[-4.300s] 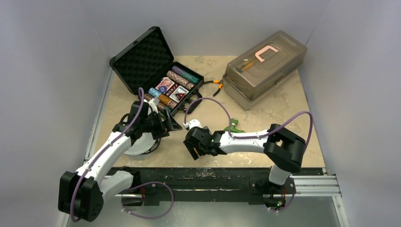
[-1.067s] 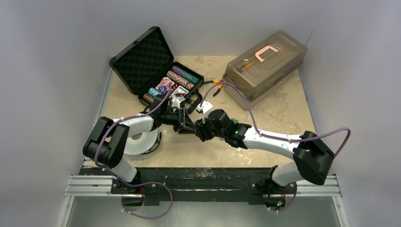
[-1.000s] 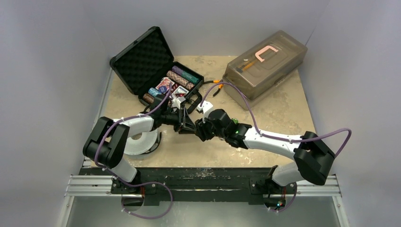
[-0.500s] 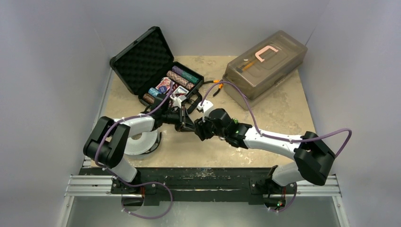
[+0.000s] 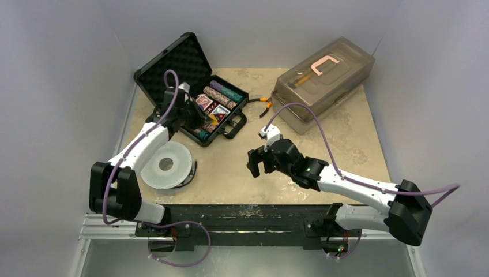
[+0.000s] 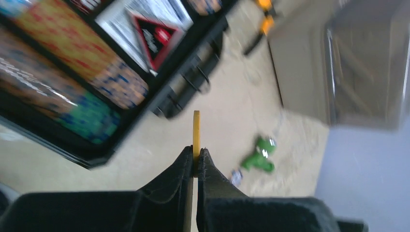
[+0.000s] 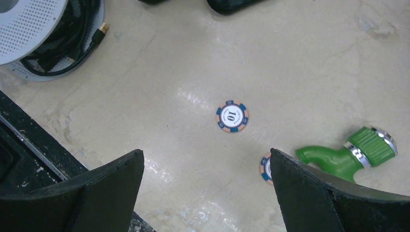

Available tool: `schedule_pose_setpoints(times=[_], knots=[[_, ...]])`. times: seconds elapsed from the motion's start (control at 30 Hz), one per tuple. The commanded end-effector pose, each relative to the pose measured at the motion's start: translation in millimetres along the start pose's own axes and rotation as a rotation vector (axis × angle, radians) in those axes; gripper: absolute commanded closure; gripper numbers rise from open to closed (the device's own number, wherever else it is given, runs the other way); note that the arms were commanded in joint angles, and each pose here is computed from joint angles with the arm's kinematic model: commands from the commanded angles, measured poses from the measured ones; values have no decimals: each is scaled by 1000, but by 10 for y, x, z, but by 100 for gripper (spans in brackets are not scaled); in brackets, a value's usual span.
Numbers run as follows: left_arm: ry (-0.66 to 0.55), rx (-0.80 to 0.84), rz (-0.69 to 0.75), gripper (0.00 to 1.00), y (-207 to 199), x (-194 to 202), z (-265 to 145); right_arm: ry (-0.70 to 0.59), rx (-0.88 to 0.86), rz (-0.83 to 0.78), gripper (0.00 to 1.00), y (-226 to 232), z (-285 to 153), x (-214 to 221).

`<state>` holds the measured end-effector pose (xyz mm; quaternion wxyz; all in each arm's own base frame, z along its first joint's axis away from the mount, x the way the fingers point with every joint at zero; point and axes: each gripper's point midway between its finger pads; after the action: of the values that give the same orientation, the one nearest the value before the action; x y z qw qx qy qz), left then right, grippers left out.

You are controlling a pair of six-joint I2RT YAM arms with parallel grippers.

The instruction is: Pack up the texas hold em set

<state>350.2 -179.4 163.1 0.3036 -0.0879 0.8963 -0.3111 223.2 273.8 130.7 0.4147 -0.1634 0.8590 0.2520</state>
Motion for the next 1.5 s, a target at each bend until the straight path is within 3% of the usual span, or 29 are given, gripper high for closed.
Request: schedule_pose_setpoints(times=[0.0,0.1,0.27,0.43,0.67,1.17,1.3,1.47], knots=[[-333,-250,-105,100,515,-829,46,-10,54,60,1,-163,-124,62],[-424,-320,-115,100,661,-1175,185,-4,53,69,1,-183,-146,84],[-485,-284,-109,100,694,-1515,504,3,44,71,1,-191,-157,120],[-406,-420,-188,100,1015,-1468,674,9,49,65,1,-222,-153,130],[-377,-453,-296,100,1314,-1407,839,12,56,74,1,-282,-135,150],[-315,-466,-381,100,1421,-1277,1007,18,50,89,1,-279,-135,161],[-306,-473,-376,78,1403,-1240,935,17,39,94,1,-251,-129,145],[-284,-478,-343,60,1358,-1213,844,28,32,102,1,-227,-117,149]])
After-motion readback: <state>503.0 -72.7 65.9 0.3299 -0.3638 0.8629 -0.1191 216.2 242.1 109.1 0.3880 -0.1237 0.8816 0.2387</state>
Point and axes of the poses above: each gripper's point midway between its finger pads, its own z axis out along the fingers, its own y axis along the line the jaws close on, x = y × z, and after that the axes turned 8 degrees about z, right-handed
